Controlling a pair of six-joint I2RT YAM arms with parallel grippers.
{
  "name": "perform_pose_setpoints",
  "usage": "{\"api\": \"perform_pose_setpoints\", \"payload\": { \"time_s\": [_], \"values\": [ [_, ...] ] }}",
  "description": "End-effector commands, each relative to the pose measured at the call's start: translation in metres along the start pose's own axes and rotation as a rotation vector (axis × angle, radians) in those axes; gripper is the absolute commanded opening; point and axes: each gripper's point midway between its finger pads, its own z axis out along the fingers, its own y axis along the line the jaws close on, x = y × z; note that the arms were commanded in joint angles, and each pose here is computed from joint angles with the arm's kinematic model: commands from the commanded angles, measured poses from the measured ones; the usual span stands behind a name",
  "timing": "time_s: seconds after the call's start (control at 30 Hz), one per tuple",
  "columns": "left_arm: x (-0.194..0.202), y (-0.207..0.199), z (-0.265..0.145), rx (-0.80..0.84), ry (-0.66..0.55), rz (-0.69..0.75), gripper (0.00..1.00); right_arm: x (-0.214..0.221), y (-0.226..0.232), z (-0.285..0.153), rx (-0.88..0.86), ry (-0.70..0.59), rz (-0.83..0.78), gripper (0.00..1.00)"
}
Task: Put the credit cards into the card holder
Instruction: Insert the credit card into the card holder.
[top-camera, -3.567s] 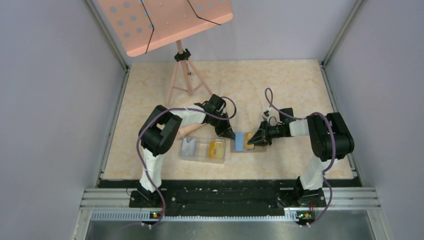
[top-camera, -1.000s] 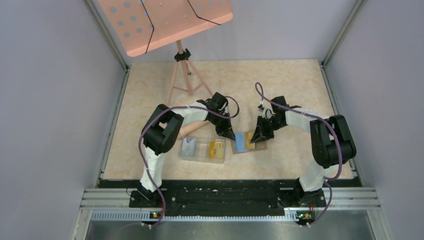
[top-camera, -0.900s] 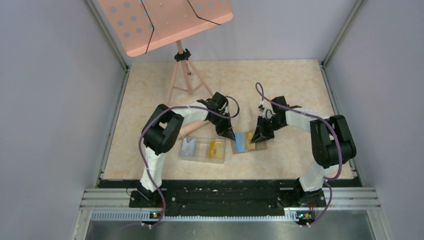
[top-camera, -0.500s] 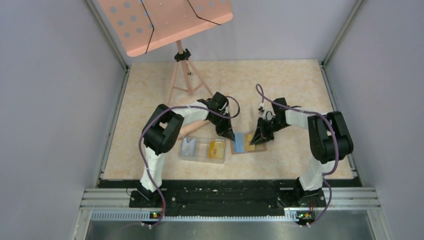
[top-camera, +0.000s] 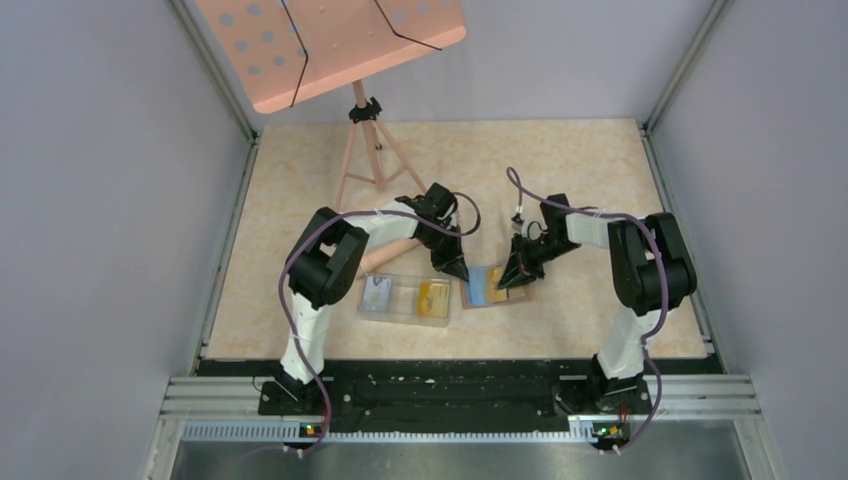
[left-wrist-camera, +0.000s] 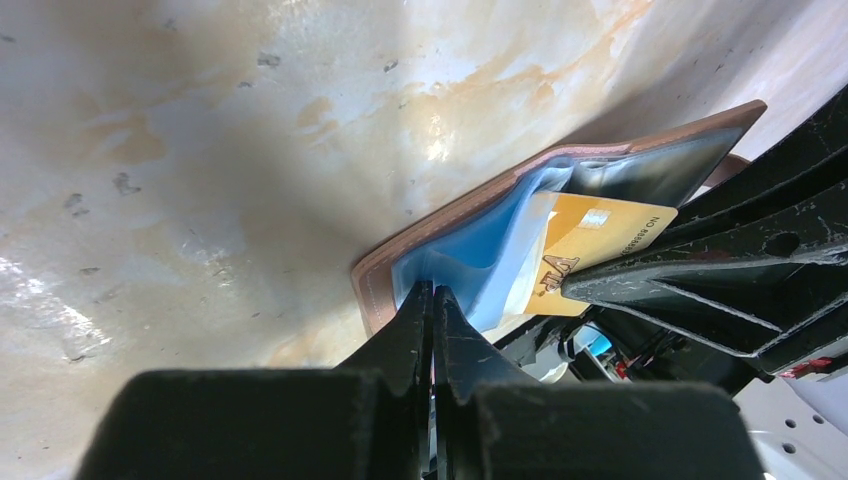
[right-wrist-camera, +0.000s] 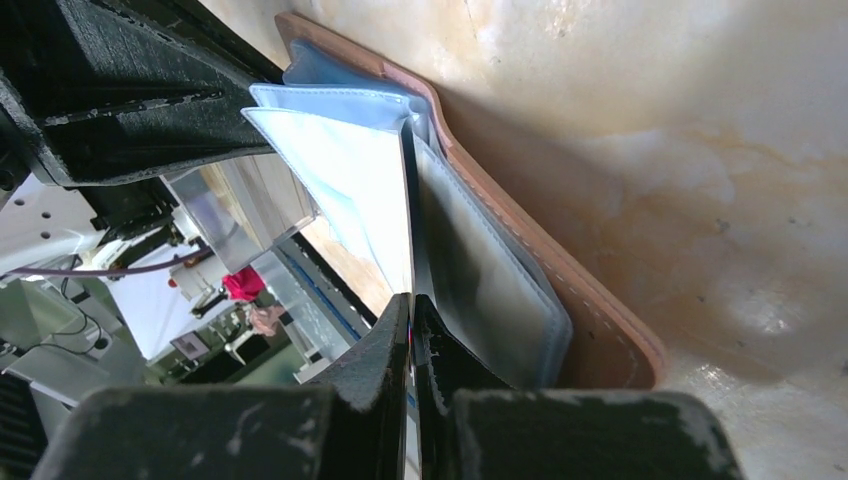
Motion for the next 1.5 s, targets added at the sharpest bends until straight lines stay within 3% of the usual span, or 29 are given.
{"api": "perform_pose_setpoints", "payload": {
  "time_s": [0.0, 0.4, 0.73, 0.93, 1.17, 1.47],
  "values": [
    [-0.006, 0.014, 0.008, -0.06, -0.016, 0.019, 0.0, -0.005, -0.002, 0.003, 0.01, 0.013, -0.033, 0.0],
    [-0.006, 0.019, 0.007, -0.096, -0.004, 0.056, 0.0, -0.018, -0.017, -0.003, 0.134, 0.019, -0.057, 0.0],
    [-0.017, 0.018, 0.005, -0.147, -0.002, 0.131, 0.0, -0.024, -0.003, -0.007, 0.09, 0.02, -0.071, 0.0],
    [-0.023, 0.015, 0.007, -0.15, 0.0, 0.135, 0.0, -0.009, -0.01, 0.002, 0.064, 0.078, -0.014, 0.0],
    [-0.024, 0.017, 0.006, -0.163, -0.002, 0.14, 0.0, -0.002, -0.033, 0.004, 0.179, 0.083, 0.054, 0.0],
    [-0.026, 0.017, 0.008, -0.165, 0.0, 0.144, 0.0, 0.003, -0.018, 0.014, 0.059, 0.102, 0.015, 0.0]
  ]
}}
